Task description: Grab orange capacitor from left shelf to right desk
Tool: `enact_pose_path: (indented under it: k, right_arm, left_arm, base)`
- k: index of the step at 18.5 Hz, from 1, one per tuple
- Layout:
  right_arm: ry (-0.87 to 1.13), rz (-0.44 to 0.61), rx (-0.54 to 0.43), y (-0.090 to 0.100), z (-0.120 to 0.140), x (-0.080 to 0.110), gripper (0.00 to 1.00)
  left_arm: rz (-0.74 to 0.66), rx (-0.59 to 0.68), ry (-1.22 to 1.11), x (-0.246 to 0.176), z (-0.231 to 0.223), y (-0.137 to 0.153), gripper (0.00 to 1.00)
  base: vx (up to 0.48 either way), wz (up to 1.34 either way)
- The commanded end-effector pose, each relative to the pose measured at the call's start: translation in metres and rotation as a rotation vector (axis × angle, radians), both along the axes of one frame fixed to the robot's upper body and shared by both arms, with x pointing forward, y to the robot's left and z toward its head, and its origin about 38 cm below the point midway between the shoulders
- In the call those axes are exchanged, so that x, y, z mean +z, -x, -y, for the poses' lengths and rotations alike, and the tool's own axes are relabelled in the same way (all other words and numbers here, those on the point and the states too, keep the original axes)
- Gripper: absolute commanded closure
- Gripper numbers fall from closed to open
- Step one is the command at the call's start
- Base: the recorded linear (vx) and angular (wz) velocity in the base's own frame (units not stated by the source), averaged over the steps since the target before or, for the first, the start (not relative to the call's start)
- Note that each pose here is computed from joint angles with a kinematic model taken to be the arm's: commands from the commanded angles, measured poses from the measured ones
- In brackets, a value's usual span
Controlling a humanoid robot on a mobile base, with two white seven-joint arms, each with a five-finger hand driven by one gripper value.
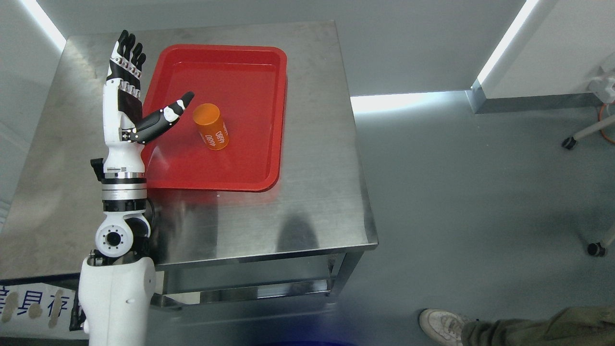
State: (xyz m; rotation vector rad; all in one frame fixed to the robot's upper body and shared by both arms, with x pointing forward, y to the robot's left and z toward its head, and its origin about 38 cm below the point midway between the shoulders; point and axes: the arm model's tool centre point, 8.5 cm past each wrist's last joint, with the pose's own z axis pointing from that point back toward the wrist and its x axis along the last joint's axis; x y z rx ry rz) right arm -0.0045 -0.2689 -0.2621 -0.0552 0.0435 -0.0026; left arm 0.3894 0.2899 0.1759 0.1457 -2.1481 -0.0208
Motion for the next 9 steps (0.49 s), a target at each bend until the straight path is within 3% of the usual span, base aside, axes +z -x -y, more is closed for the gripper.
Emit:
enact_pose_path:
  k: [1, 9]
  right_arm:
    - [0.017, 0.037, -0.007, -0.013, 0.011, 0.000, 0.00]
    - [0.017, 0.037, -0.007, -0.013, 0.011, 0.000, 0.00]
  left_arm:
    - [-0.071, 0.111, -0.091, -0.016, -0.044, 0.031, 0.00]
    - [-0.140, 0.119, -0.100, -0.033, -0.045, 0.040, 0.00]
  base:
    - [0.012, -0.13]
    - [0.011, -0.14]
